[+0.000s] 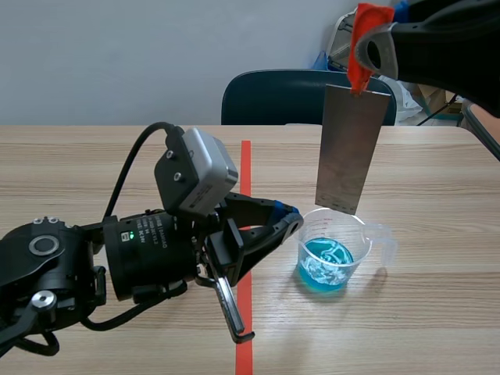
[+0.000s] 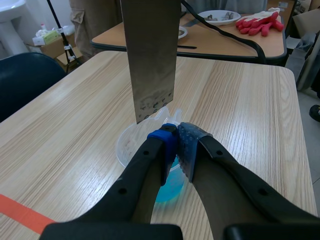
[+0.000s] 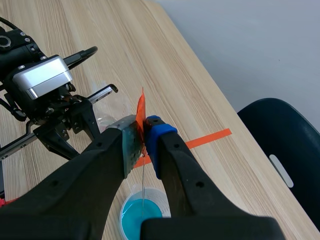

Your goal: Do the redox reaction experiment

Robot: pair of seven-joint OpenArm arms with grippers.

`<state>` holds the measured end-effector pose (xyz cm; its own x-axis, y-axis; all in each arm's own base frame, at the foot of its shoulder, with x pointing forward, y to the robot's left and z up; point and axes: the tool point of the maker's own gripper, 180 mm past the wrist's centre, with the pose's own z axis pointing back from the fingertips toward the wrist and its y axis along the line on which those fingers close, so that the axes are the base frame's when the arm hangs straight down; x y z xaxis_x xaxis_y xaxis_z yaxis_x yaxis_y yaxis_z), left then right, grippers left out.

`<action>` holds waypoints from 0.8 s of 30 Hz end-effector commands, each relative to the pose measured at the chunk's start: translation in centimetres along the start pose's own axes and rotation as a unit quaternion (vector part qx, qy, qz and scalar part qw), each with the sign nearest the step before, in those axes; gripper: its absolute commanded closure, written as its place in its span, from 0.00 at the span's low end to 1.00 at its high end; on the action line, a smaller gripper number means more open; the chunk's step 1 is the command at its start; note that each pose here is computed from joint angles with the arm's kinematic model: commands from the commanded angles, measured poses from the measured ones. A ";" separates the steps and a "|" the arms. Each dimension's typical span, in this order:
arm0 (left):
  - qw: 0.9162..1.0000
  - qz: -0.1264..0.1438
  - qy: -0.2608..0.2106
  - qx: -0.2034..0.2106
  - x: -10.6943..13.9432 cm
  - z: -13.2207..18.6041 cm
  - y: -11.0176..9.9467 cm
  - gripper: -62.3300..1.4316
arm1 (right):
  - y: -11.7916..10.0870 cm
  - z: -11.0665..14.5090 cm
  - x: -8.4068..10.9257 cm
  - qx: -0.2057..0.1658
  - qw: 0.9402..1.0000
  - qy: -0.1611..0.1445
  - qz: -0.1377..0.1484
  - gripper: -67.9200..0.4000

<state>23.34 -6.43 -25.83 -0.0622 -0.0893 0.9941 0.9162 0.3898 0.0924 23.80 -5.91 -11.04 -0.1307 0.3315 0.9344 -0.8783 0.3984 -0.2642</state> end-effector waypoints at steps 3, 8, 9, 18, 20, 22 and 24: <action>1.000 0.007 -0.008 0.001 0.3 -0.1 -0.2 0.95 | 0.0 0.2 0.9 0.003 1.000 -0.012 0.012 0.98; 1.000 0.007 -0.008 0.001 0.3 -0.1 -0.2 0.95 | 0.0 0.2 0.9 0.003 1.000 -0.012 0.012 0.98; 1.000 0.007 -0.008 0.001 0.3 -0.1 -0.2 0.95 | 0.0 0.2 0.9 0.003 1.000 -0.012 0.012 0.98; 1.000 0.007 -0.009 0.001 0.3 -0.1 -0.2 0.95 | 0.0 0.2 0.9 0.003 1.000 -0.012 0.012 0.98; 1.000 0.007 -0.008 0.001 0.3 -0.1 -0.2 0.95 | 0.0 0.2 0.9 0.003 1.000 -0.012 0.012 0.98; 1.000 0.006 -0.008 0.001 0.3 0.0 -0.1 0.95 | 0.0 0.2 0.9 0.003 1.000 -0.012 0.012 0.98; 1.000 0.004 -0.006 0.002 0.2 0.2 0.0 0.95 | 0.0 0.2 0.9 0.003 1.000 -0.012 0.012 0.98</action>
<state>23.33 -6.41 -25.84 -0.0621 -0.0901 0.9940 0.9164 0.3895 0.0925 23.80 -5.91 -11.04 -0.1307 0.3315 0.9344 -0.8783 0.3984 -0.2642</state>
